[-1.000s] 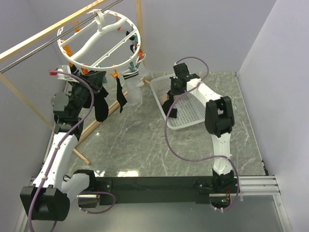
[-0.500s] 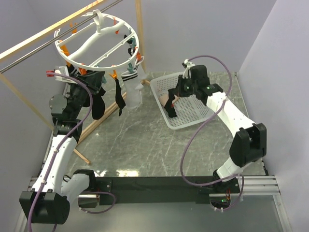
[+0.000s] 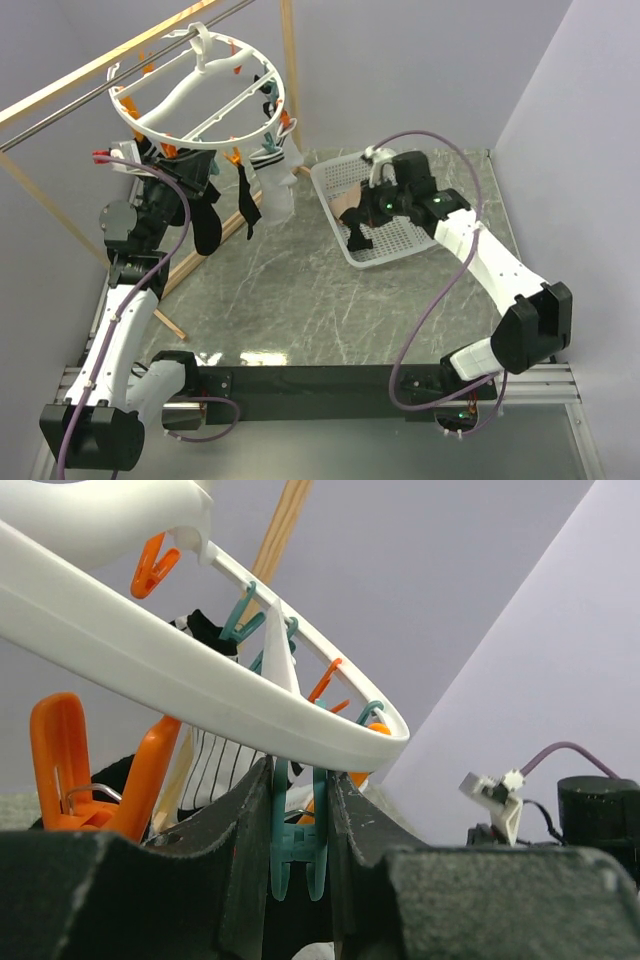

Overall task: Clip the socks to the hanger
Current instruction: Pick up the sock from the bin, then place the sock in the bin.

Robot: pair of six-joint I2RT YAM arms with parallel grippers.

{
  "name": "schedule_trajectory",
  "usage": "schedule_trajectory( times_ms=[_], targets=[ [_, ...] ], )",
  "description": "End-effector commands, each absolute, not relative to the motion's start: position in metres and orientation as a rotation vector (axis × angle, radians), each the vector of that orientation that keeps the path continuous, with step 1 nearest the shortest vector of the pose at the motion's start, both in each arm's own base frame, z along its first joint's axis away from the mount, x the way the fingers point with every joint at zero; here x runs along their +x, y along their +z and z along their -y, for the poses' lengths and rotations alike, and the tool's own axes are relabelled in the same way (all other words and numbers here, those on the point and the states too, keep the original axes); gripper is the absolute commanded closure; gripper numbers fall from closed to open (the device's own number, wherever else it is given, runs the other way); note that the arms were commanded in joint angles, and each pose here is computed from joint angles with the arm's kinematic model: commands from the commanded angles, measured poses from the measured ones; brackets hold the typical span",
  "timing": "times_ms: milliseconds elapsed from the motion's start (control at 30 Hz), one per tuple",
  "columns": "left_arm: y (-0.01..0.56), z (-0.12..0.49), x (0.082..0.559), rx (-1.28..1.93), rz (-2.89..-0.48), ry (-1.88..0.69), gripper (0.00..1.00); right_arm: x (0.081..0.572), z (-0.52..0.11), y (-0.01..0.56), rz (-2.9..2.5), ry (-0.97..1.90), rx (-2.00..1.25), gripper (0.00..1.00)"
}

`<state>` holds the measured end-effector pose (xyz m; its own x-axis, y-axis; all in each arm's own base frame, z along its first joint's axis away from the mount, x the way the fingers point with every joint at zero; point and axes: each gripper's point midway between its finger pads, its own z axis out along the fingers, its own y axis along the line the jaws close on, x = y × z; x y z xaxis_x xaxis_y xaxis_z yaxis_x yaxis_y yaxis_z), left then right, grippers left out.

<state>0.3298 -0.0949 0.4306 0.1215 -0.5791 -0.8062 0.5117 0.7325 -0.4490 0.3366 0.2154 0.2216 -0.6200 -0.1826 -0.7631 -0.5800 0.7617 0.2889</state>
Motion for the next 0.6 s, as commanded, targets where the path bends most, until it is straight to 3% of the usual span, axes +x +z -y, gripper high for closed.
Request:
schedule_trajectory(
  times_ms=[0, 367, 400, 433, 467, 567],
  targets=[
    [0.437, 0.094, 0.322, -0.059, -1.181, -0.788, 0.93, 0.309, -0.239, 0.195, -2.241, 0.694, -0.77, 1.0],
    [0.439, 0.093, 0.318, -0.052, -1.184, -0.775, 0.93, 0.31, -0.247, 0.162, -2.339, 0.549, -0.818, 1.0],
    [0.439, 0.093, 0.318, -0.054, -1.183, -0.776, 0.93, 0.31, -0.246, 0.162, -2.341, 0.541, -0.814, 0.96],
    [0.438, 0.093, 0.318, -0.053, -1.182, -0.778, 0.93, 0.31, -0.245, 0.163, -2.344, 0.54, -0.802, 0.81],
    [0.438, 0.094, 0.318, -0.052, -1.181, -0.78, 0.93, 0.31, -0.244, 0.164, -2.342, 0.531, -0.789, 0.74],
    [0.437, 0.093, 0.318, -0.056, -1.181, -0.78, 0.93, 0.311, -0.24, 0.164, -2.346, 0.508, -0.774, 0.62]
  ],
)
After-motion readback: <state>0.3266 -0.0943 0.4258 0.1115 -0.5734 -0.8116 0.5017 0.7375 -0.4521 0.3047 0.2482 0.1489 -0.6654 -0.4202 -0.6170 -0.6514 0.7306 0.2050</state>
